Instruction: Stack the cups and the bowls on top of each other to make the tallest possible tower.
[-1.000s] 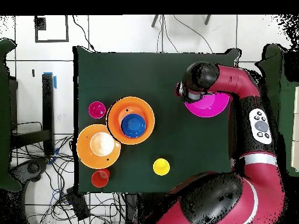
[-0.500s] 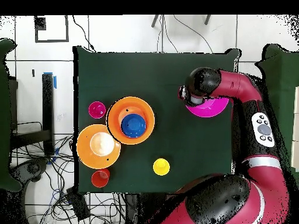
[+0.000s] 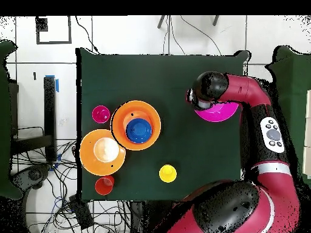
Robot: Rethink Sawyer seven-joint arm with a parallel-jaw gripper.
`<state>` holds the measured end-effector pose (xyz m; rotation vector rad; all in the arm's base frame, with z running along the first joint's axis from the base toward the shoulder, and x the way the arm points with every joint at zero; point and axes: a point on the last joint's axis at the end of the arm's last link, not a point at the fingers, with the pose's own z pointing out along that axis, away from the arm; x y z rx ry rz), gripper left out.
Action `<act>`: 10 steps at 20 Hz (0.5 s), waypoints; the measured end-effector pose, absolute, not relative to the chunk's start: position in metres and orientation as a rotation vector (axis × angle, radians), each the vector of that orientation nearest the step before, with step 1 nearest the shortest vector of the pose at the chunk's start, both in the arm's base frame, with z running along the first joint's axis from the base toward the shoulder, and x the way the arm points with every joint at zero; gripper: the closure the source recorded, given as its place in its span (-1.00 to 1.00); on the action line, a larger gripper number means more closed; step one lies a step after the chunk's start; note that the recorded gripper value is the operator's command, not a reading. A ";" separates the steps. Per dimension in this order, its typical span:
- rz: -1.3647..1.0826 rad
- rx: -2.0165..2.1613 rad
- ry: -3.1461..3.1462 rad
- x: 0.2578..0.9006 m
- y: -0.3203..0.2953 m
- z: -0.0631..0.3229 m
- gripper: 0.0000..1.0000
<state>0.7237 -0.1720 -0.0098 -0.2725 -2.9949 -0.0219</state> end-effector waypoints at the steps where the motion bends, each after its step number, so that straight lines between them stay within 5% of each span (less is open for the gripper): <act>1: -0.021 -0.272 -3.001 0.724 -0.172 -0.011 -1.00; 10: -0.023 -0.266 -3.096 0.725 -0.167 -0.034 -1.00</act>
